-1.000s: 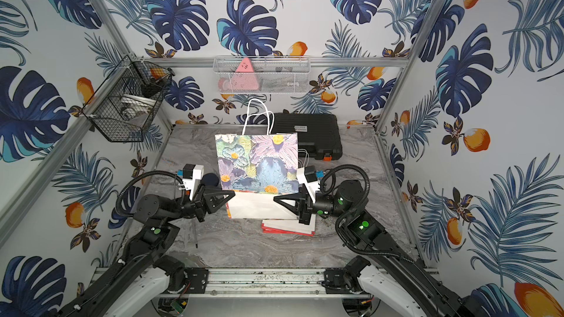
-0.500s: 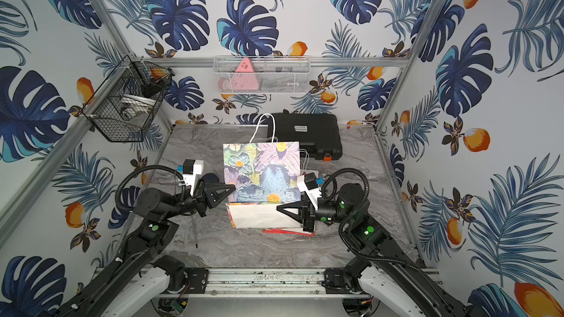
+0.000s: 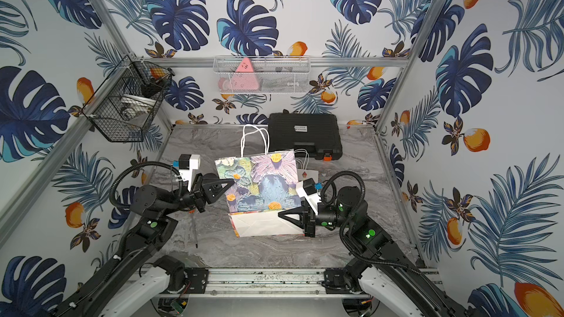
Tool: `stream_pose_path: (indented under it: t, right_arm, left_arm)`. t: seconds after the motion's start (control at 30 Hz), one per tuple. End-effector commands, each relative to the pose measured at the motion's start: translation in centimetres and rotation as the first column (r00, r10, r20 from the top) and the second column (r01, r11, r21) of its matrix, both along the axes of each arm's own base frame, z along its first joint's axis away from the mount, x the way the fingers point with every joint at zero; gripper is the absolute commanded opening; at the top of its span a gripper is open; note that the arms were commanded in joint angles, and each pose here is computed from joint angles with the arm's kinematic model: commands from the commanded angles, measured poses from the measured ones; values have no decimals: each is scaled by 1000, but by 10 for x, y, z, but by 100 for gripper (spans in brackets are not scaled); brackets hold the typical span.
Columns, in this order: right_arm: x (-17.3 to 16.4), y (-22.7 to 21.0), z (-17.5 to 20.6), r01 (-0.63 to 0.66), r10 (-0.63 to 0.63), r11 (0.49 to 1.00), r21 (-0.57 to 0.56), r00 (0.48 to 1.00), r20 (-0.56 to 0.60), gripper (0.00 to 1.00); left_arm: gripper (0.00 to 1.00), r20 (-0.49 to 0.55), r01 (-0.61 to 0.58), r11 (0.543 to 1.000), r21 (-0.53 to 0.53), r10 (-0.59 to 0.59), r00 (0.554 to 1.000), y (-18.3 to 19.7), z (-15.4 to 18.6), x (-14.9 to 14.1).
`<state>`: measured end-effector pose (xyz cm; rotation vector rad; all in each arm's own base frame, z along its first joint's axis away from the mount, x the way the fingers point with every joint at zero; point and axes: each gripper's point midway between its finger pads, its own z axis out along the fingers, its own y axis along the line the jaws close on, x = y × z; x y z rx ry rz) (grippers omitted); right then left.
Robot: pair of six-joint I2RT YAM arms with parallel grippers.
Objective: Put away the paper bag
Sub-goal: Press the paper bag.
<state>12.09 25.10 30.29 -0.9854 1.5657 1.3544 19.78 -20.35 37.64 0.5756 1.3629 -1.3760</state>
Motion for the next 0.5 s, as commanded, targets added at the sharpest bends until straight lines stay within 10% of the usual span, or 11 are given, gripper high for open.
stream_pose_path:
  t: [0.0, 0.1, 0.3, 0.47]
  right_arm:
    - [-5, -2, -9, -15, 14, 1000, -25, 999, -30, 0]
    - [-6, -2, -12, -14, 13, 999, -30, 999, -35, 0]
    - [-8, -4, -15, -14, 13, 999, -30, 999, -43, 0]
    - [-9, -6, -9, -7, 6, 1000, -25, 1000, -25, 0]
  left_arm:
    - [24, 68, -49, 998, -31, 52, 996, 5, 20, 2]
    - [46, 58, -93, 995, -24, 95, 994, 8, 23, 8]
    - [0, 70, -128, 990, -59, 132, 989, 13, 39, 11]
    - [5, 73, -137, 990, -41, 140, 987, 13, 38, 11]
